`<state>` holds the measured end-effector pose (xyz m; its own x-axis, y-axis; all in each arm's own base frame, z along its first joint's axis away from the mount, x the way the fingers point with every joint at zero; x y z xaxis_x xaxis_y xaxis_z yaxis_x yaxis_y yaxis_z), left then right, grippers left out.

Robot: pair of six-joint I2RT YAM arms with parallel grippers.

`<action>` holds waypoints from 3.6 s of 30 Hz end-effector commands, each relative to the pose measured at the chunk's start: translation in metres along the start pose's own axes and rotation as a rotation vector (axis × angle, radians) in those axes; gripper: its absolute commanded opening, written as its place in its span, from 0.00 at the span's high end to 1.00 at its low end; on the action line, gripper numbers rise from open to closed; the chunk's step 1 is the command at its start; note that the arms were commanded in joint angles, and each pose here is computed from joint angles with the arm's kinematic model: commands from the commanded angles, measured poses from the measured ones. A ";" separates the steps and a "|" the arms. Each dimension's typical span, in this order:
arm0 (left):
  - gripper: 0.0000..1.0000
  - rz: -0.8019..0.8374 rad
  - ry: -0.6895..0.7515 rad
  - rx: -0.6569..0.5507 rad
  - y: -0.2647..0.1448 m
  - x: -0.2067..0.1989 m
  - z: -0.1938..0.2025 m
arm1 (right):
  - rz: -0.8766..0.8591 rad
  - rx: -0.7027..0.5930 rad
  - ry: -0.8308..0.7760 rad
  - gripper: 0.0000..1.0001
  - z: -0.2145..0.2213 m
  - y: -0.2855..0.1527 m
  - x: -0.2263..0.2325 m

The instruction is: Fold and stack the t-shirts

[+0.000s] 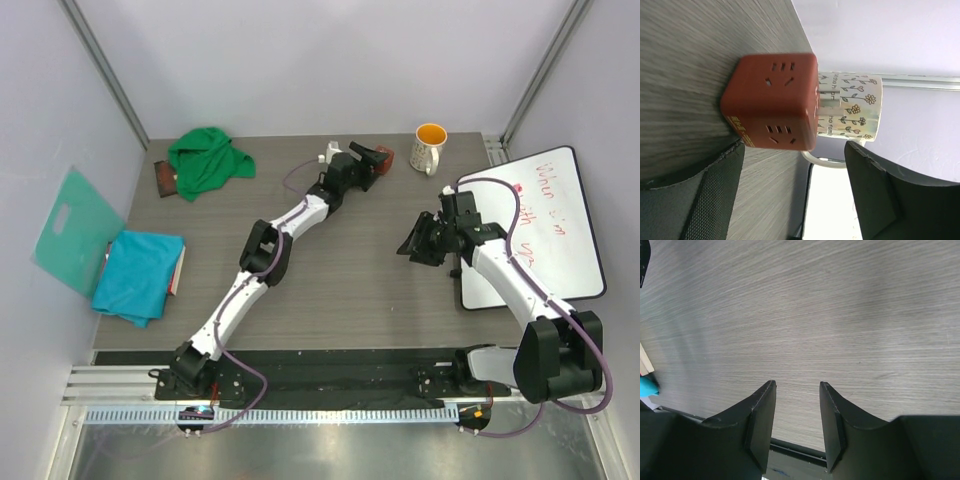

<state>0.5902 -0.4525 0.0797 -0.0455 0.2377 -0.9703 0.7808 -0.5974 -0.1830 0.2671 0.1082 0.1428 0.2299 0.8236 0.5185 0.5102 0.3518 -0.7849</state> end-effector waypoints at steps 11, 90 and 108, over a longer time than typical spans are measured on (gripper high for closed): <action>0.19 0.050 -0.079 -0.093 -0.006 0.014 -0.016 | 0.000 0.000 -0.005 0.54 0.002 -0.010 0.000; 1.00 -0.554 0.367 0.369 -0.299 0.035 -0.174 | -0.102 0.210 -0.089 0.55 -0.038 0.116 0.094; 1.00 -0.692 0.363 -0.066 -0.349 -0.007 -0.285 | -0.140 0.249 -0.109 0.58 -0.017 0.109 0.091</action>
<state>0.4680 -0.0678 0.1520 -0.2952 0.8053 -0.5142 0.5681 -0.2847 -0.7721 0.3665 0.2067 0.0915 0.1231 0.8188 0.5608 0.2951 0.5093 -0.8084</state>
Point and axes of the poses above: each gripper's point midway between its finger pads, its own y axis out along the fingers, its own x axis along the line the jaws close on, z = x × y, the point moved 3 cm from there along -y, back along the fingers, and after that the axes turned 2 degrees about y, right-handed, at the moved point
